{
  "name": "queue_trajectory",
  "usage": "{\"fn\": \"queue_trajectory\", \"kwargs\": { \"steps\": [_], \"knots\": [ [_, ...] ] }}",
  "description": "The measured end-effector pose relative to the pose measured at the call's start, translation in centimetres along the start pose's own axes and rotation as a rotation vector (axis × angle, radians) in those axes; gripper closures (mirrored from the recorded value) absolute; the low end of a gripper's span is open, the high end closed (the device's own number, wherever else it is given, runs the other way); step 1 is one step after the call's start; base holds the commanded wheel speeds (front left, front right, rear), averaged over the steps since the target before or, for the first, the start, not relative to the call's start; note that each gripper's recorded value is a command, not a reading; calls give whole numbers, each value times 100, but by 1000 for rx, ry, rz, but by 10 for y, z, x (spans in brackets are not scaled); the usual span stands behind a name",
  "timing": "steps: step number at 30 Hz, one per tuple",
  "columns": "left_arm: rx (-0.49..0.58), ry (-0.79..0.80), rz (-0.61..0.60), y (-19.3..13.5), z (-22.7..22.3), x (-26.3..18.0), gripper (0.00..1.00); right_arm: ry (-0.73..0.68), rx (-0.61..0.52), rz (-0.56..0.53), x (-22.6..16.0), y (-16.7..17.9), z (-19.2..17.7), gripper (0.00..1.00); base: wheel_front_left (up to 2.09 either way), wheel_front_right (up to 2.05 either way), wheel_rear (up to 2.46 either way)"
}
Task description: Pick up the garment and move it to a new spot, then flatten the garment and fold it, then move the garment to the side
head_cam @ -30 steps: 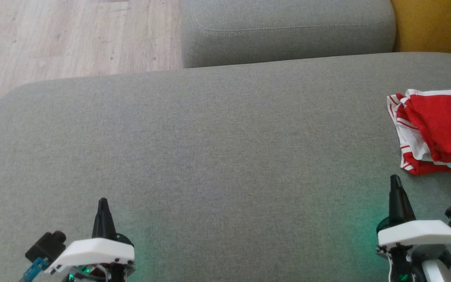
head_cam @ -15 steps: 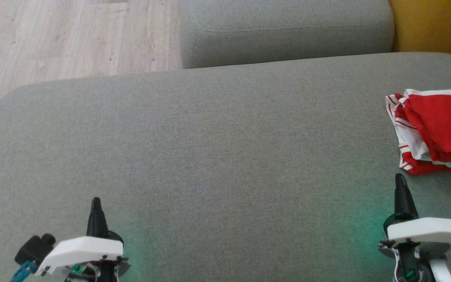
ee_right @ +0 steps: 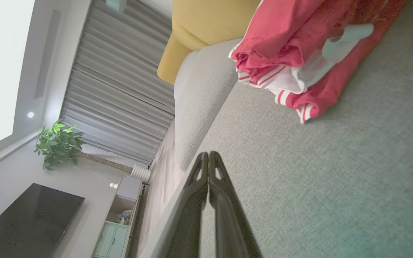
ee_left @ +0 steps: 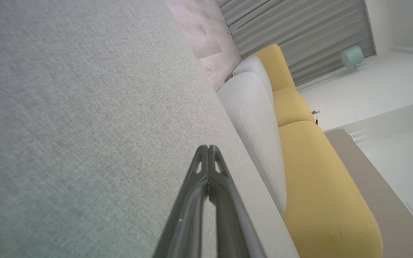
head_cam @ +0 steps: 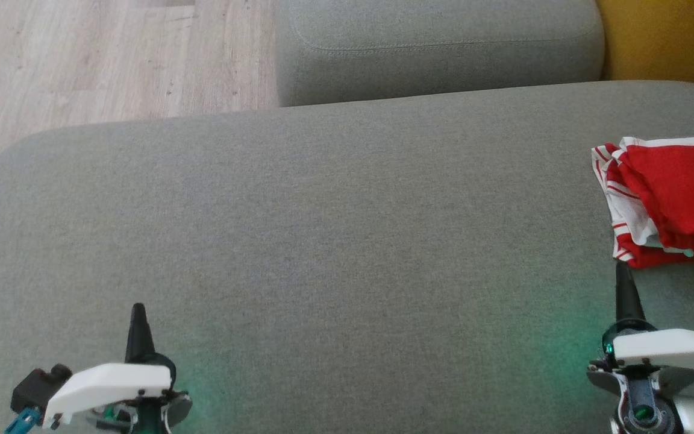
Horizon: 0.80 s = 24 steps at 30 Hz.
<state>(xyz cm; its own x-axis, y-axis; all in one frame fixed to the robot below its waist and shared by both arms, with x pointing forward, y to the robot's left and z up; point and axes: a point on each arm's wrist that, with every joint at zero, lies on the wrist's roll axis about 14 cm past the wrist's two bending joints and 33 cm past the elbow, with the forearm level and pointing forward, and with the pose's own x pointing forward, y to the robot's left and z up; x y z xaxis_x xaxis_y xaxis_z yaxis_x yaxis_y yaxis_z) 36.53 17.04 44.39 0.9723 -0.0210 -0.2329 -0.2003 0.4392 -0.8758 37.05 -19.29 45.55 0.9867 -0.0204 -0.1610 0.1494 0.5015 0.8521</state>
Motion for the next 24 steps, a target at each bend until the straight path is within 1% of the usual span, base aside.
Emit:
{"fn": "queue_trajectory", "kwargs": {
  "steps": [24],
  "knots": [
    [-238,-8,-52,-9,13,1,100,-14,276,17,-1,3,11,100,0,0,0]
  ]
}}
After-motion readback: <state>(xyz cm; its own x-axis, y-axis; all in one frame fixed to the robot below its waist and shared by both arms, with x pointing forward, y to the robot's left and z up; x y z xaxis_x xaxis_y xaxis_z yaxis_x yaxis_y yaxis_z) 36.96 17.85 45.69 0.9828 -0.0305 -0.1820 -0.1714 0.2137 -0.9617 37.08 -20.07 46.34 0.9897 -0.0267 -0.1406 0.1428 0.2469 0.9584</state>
